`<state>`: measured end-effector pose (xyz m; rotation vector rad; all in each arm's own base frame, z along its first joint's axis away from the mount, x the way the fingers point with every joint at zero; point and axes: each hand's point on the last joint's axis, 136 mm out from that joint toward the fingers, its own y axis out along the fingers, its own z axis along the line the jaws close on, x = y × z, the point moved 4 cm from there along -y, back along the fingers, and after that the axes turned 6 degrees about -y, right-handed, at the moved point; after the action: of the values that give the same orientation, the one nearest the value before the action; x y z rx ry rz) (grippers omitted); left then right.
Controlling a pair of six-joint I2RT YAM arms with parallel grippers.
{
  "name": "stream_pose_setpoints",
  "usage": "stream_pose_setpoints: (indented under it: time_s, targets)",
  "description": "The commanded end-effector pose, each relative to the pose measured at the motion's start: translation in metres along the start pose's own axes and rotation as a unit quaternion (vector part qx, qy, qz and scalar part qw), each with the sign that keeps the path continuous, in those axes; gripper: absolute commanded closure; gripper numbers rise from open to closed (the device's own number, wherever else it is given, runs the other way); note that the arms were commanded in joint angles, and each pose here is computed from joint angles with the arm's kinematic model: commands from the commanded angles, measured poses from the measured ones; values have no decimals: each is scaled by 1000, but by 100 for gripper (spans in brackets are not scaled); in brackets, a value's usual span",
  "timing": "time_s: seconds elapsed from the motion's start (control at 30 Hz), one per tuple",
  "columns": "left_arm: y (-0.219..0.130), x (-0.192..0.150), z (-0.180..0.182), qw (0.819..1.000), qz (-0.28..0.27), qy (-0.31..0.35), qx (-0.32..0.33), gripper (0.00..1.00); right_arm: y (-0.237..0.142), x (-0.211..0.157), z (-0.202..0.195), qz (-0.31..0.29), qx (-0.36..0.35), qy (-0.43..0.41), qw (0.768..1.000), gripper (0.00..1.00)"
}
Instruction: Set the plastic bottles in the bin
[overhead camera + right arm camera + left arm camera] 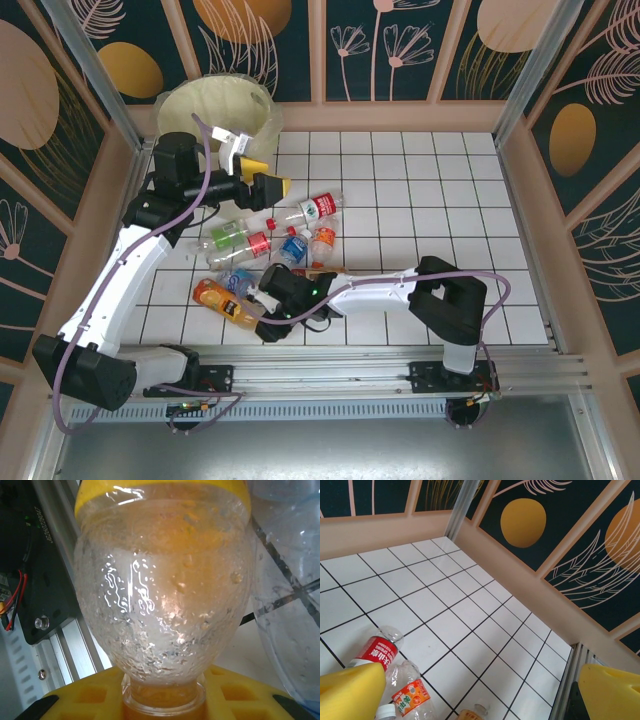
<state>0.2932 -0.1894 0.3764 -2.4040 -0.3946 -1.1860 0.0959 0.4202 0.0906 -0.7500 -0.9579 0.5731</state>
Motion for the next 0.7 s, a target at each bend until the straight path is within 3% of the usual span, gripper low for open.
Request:
stream_pose_setpoints:
  time_s: [0.0, 0.37, 0.67]
  targets:
    - [-3, 3, -9, 1000, -10, 17, -18, 1, -9, 7, 10, -21, 17, -17, 999, 67]
    - [-7, 8, -15, 999, -23, 22, -24, 2, -26, 18, 22, -47, 46, -25, 998, 67]
    - [-28, 36, -44, 993, -103, 22, -55, 2, -65, 20, 6, -95, 45, 1, 995, 67]
